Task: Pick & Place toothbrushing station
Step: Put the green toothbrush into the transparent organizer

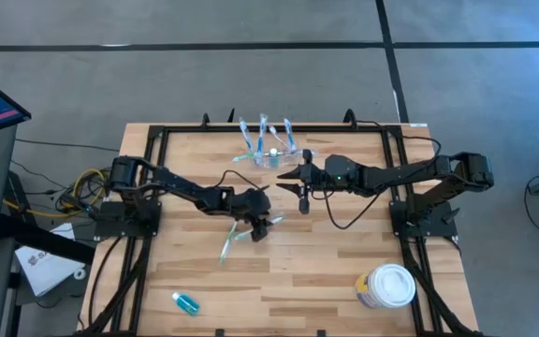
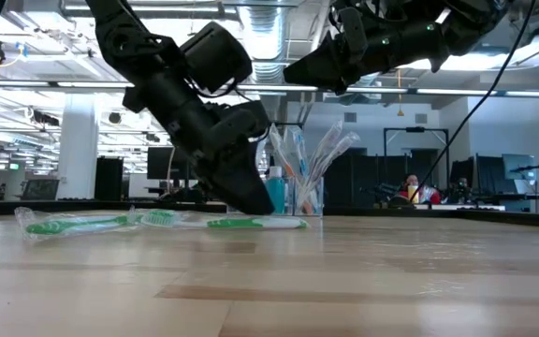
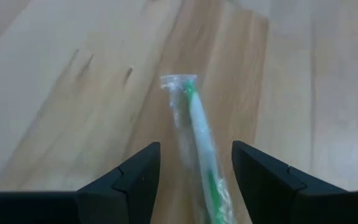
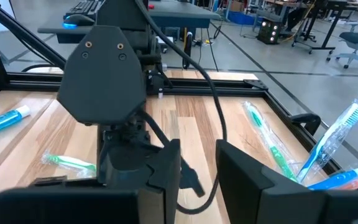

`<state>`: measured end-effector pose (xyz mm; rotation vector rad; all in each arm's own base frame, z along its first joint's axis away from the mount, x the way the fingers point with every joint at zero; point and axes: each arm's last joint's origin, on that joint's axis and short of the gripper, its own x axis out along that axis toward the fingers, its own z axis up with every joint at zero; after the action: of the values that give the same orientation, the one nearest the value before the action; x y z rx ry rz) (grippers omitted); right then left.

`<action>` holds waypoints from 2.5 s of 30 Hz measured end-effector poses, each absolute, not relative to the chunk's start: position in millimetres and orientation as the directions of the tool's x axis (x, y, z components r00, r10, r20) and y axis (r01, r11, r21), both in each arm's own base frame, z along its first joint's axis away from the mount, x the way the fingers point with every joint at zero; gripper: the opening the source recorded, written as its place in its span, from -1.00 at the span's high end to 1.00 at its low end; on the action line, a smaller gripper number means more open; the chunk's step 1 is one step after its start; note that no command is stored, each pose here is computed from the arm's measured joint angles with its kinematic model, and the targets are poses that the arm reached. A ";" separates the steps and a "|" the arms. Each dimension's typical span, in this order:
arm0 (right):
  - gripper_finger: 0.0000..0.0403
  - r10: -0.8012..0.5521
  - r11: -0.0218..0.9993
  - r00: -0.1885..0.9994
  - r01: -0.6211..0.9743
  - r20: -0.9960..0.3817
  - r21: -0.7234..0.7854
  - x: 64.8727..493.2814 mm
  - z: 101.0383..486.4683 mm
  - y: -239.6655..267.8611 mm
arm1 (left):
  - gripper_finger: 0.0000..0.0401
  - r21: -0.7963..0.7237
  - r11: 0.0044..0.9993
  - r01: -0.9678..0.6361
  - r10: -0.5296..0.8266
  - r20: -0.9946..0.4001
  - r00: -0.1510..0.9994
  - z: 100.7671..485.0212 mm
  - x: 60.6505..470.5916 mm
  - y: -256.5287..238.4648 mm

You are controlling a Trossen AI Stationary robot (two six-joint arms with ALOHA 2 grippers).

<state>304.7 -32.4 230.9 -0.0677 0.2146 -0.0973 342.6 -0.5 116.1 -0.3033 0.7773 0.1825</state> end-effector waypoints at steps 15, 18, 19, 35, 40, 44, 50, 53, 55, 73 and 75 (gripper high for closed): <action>0.54 -0.104 0.993 0.973 0.089 -0.208 -0.078 304.7 231.0 -32.4 | 0.06 -0.186 0.938 -0.291 0.068 -0.726 0.684 106.7 343.8 -5.5; 0.54 -0.104 0.993 0.973 0.089 -0.208 -0.077 304.7 231.0 -32.4 | 0.18 -0.193 0.932 -0.308 0.075 -0.727 0.682 108.5 342.6 -4.7; 0.54 -0.104 0.993 0.973 0.089 -0.208 -0.077 304.7 230.9 -32.4 | 0.26 -0.184 0.934 -0.306 0.080 -0.728 0.681 108.5 342.5 -4.5; 0.54 -0.096 0.992 0.973 0.078 -0.211 -0.095 304.9 230.7 -30.1 | 0.94 -0.218 0.917 -0.335 0.081 -0.719 0.691 114.7 338.8 -5.3; 0.54 -0.044 0.979 0.977 0.000 -0.208 -0.206 306.1 231.0 -13.8 | 0.95 -0.255 0.898 -0.358 0.093 -0.686 0.722 126.9 339.4 1.0; 0.54 0.003 0.957 0.983 -0.055 -0.181 -0.284 307.0 233.7 1.0 | 0.95 -0.270 0.893 -0.359 0.102 -0.656 0.748 141.7 337.2 5.5; 0.54 0.064 0.926 0.986 -0.116 -0.152 -0.359 309.7 242.4 20.3 | 0.95 -0.306 0.888 -0.343 0.108 -0.587 0.802 168.0 333.5 10.3; 0.54 0.096 0.913 0.986 -0.143 -0.140 -0.381 310.2 246.2 30.6 | 0.95 -0.329 0.887 -0.326 0.096 -0.558 0.824 179.8 330.6 13.1; 0.54 0.099 0.902 0.985 -0.149 -0.141 -0.405 309.7 246.6 37.5 | 0.95 -0.338 0.885 -0.319 0.098 -0.536 0.839 187.6 328.8 15.0; 0.54 -0.180 0.703 0.974 0.028 -0.139 -0.711 294.7 246.5 92.0 | 0.95 -0.496 0.828 -0.260 0.026 -0.431 0.902 219.0 318.6 36.2; 0.54 -0.192 0.683 0.971 0.027 -0.143 -0.729 294.4 249.4 96.3 | 0.95 -0.520 0.816 -0.252 0.013 -0.420 0.908 219.9 318.7 38.3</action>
<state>294.4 96.3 249.4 -0.8106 0.2155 -0.1239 318.7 38.3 219.9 -0.6031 0.4154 0.1457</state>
